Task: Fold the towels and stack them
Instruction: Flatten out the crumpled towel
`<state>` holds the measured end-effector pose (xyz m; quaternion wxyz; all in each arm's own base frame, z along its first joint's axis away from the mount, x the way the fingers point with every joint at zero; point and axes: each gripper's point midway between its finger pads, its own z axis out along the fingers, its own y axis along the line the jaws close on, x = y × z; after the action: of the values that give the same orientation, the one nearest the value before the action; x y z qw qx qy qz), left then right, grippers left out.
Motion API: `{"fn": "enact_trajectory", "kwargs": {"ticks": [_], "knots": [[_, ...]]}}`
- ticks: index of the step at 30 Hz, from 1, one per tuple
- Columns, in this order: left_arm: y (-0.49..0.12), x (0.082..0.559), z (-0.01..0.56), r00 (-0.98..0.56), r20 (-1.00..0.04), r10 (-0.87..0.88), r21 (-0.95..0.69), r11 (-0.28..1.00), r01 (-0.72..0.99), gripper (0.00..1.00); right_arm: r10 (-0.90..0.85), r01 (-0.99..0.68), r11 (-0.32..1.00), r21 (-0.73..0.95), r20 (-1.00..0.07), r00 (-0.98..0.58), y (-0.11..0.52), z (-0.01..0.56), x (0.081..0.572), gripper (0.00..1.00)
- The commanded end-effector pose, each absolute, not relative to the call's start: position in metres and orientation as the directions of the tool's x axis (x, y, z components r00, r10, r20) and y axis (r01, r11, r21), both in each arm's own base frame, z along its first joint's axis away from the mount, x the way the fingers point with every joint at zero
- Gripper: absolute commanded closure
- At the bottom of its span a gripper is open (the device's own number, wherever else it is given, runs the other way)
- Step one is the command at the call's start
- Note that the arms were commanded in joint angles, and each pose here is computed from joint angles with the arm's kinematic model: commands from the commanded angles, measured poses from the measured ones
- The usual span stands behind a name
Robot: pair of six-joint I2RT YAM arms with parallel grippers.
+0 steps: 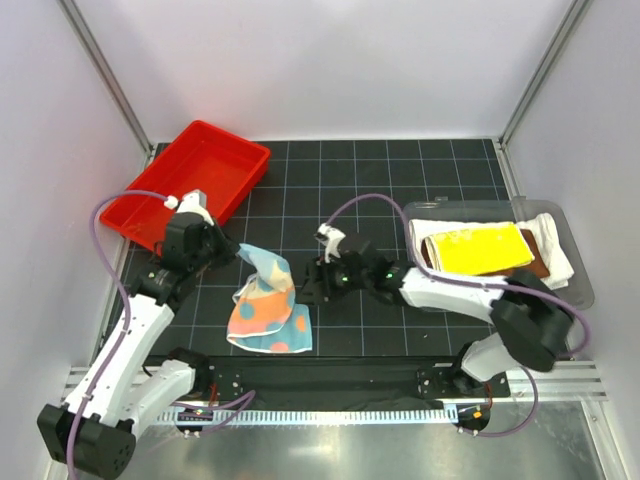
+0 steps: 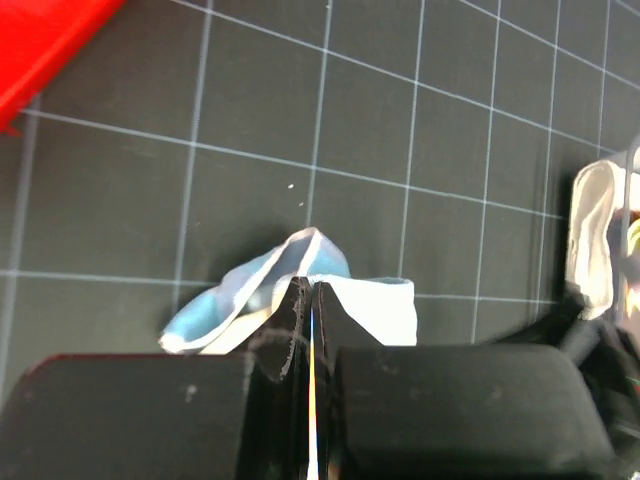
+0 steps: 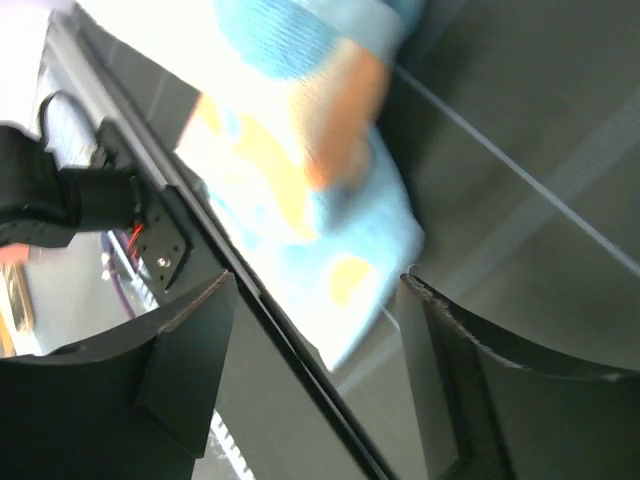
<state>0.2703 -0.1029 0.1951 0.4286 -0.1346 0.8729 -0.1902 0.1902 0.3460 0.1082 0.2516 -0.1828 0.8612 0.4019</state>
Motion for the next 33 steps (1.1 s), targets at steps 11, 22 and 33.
{"fn": "enact_trajectory", "kwargs": {"ticks": [11, 22, 33], "knots": [[-0.054, 0.26, 0.222, -0.546, -0.787, -0.289, -0.241, 0.957, -0.159, 1.0, -0.066, -0.651, 0.517, 0.556, -0.733, -0.677, 0.43, 0.119, 0.242, 0.72], [-0.147, 0.268, 0.188, -0.705, -0.611, -0.36, -0.503, 0.864, -0.006, 1.0, -0.368, -0.534, 0.845, 0.041, -0.68, -0.635, 0.277, 0.162, 0.237, 0.94], [-0.064, 0.258, 0.127, -0.735, -0.64, -0.223, -0.073, 0.97, -0.232, 1.0, -0.382, -0.636, 0.708, 0.306, -0.592, -0.709, 0.351, 0.104, 0.184, 0.46]]}}
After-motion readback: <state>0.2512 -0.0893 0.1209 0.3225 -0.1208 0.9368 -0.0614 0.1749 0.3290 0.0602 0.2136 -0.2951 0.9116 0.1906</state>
